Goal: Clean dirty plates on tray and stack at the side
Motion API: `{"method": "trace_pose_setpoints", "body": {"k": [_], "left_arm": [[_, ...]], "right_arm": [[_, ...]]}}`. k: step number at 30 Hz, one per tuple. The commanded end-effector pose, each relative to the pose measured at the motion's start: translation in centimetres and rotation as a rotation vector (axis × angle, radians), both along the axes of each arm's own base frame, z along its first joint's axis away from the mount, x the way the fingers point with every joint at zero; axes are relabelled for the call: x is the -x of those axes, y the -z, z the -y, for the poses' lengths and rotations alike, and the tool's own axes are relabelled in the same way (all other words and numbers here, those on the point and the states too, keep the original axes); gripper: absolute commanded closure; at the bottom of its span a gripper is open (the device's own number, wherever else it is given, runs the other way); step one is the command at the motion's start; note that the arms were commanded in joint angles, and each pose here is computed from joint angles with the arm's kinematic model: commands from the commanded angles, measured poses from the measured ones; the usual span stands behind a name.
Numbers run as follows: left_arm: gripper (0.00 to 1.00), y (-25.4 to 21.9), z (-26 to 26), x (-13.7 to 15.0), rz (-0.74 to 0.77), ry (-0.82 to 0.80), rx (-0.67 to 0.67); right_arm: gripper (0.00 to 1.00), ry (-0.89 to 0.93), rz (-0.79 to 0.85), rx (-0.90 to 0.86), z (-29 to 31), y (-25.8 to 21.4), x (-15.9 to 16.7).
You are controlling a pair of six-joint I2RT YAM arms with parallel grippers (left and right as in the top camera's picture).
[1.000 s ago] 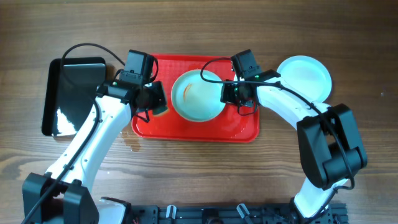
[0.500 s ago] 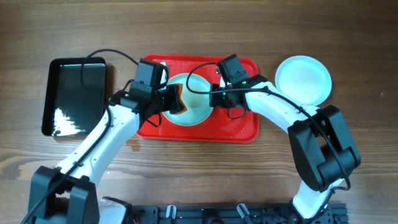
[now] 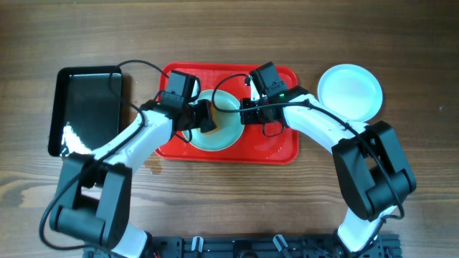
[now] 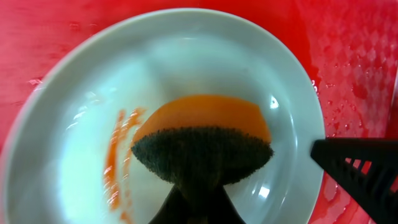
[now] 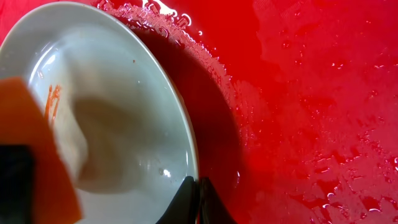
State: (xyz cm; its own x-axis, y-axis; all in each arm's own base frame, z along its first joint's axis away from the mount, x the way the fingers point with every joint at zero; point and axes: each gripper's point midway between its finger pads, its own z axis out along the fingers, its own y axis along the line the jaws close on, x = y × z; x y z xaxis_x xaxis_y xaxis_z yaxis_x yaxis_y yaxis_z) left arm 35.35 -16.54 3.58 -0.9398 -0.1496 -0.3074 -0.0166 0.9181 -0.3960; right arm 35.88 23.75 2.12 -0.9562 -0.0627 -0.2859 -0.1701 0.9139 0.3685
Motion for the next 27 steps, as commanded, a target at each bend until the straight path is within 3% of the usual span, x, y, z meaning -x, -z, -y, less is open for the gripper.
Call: {"method": "trace_pose_setpoints", "body": {"k": [1,10,14,21,27], "left_arm": [[0.96,0.5,1.3,0.0,-0.014,0.021,0.06],[0.96,1.6,1.4,-0.1,-0.013,0.021,0.023],[0.96,4.1,-1.3,0.2,-0.052,-0.04,-0.13],[0.96,7.4,-8.6,1.3,-0.097,-0.159,-0.523],[0.96,5.9,-11.2,0.2,-0.028,-0.218,-0.664]], "right_arm": [[0.96,-0.023,-0.016,-0.008,-0.3,0.7,0.4],[0.96,-0.007,-0.018,-0.015,-0.4,0.6,0.3],[0.96,-0.009,-0.023,-0.01,-0.3,0.7,0.4],[0.96,-0.01,-0.022,-0.01,-0.3,0.7,0.4],[0.96,-0.007,-0.019,-0.003,-0.2,0.7,0.4]]}}
